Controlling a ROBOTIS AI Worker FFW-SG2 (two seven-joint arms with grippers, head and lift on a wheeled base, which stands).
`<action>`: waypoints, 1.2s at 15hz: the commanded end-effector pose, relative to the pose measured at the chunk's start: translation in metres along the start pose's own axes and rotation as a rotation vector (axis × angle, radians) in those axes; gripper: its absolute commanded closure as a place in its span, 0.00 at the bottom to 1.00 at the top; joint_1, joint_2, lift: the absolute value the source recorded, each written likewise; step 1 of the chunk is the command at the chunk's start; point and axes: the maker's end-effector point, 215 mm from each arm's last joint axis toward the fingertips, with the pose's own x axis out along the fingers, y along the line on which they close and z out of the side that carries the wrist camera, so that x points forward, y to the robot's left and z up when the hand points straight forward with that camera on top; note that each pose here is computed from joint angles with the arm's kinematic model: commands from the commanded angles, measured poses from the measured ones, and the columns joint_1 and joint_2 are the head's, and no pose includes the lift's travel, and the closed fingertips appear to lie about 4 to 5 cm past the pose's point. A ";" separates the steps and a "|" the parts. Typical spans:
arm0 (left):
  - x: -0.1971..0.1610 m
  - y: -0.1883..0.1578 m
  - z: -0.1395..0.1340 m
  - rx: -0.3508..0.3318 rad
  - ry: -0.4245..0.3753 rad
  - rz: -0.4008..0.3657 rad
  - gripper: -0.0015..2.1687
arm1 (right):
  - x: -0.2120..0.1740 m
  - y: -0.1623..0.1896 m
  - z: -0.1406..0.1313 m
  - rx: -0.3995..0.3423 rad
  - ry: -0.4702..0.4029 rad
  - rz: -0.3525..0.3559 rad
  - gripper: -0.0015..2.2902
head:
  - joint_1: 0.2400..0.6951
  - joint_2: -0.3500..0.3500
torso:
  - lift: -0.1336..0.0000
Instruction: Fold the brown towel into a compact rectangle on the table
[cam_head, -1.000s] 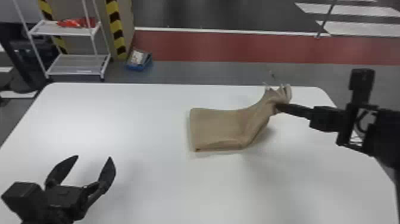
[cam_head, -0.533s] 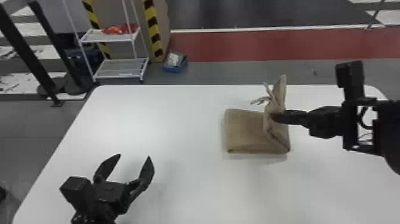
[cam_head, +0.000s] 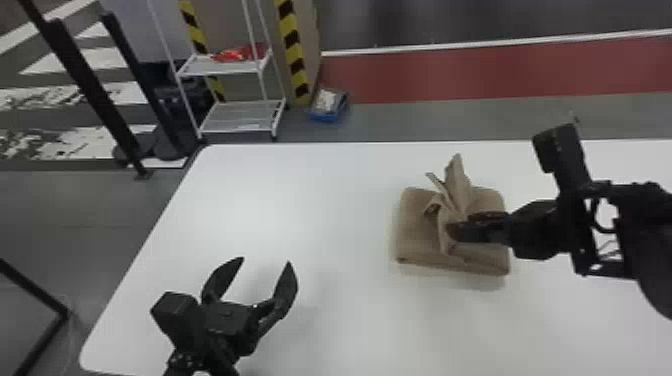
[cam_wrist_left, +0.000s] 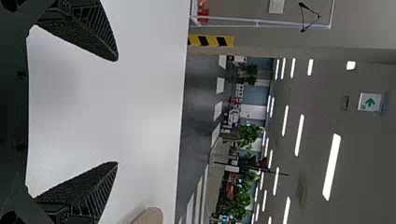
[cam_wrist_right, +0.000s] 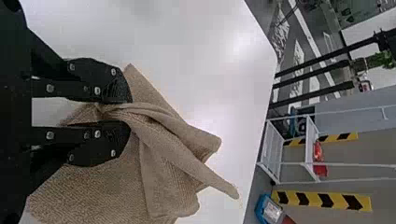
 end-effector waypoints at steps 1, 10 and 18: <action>-0.001 0.000 0.000 -0.001 -0.001 0.001 0.04 | 0.004 0.017 0.005 0.002 -0.020 0.061 0.00 | 1.00 0.80 | 0.08; 0.001 -0.001 -0.002 -0.005 0.002 0.001 0.04 | -0.008 -0.002 0.009 0.027 -0.091 0.055 0.04 | 1.00 0.82 | 0.08; 0.003 -0.003 -0.003 -0.007 0.002 -0.004 0.04 | -0.015 -0.046 -0.003 0.019 -0.071 -0.056 0.07 | 1.00 0.71 | 0.08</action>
